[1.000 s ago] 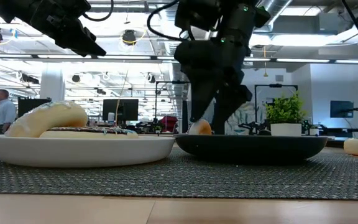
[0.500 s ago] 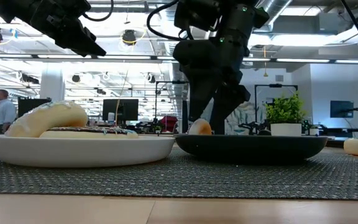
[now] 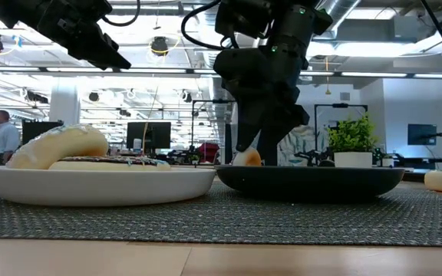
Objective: Pick & Place donuts
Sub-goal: Adjust the small purple donut on the black plate
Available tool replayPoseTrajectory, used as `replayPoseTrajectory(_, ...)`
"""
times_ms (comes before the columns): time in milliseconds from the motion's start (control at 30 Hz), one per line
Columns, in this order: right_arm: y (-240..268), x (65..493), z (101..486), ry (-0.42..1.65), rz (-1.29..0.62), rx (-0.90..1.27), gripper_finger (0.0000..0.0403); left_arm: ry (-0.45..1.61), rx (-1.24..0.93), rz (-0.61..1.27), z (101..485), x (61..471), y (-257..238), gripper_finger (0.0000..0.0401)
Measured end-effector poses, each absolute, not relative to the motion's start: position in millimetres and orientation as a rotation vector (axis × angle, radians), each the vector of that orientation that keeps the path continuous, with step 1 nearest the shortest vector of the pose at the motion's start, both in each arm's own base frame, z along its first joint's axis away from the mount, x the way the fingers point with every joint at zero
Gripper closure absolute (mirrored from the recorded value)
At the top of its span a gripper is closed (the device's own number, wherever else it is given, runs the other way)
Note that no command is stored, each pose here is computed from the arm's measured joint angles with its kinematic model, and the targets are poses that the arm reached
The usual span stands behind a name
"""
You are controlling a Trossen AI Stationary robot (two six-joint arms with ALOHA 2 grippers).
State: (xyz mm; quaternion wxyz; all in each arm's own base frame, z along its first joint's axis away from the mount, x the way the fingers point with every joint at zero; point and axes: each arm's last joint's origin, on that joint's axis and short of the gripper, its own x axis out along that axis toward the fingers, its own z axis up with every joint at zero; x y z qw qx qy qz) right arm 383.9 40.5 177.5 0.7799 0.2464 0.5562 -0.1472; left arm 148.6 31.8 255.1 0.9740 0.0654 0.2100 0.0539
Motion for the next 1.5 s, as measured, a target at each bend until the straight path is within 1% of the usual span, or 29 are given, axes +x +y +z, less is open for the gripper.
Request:
replayPoseTrajectory(433,40.5,383.8,177.4,1.205,-0.312,0.526,0.0251,0.422,0.111,0.113,255.1,148.6,31.7,0.0401)
replayPoseTrajectory(700,40.8,383.4,177.3,1.208,-0.313,0.523,0.0277,0.422,0.111,0.113,255.1,148.6,31.7,0.0401)
replayPoseTrajectory(967,46.9,381.8,178.8,1.204,-0.313,0.501,0.0284,0.422,0.111,0.113,255.1,148.5,31.7,0.0401)
replayPoseTrajectory(1133,55.4,373.6,194.6,1.162,-0.349,0.429,0.0284,0.421,0.102,0.115,255.1,148.5,31.7,0.0401)
replayPoseTrajectory(1200,59.3,372.6,204.8,1.115,-0.342,0.416,0.0284,0.421,0.087,0.118,255.1,148.6,31.7,0.0401)
replayPoseTrajectory(1300,67.9,363.9,210.7,1.124,-0.343,0.373,0.0284,0.418,0.066,0.123,255.2,148.6,31.7,0.0401)
replayPoseTrajectory(1400,80.9,353.6,208.1,1.122,-0.365,0.316,0.0284,0.413,0.038,0.128,255.5,148.7,31.6,0.0401)
replayPoseTrajectory(1500,94.1,343.9,199.8,1.12,-0.377,0.319,0.0284,0.413,0.008,0.134,255.3,148.6,31.6,0.0401)
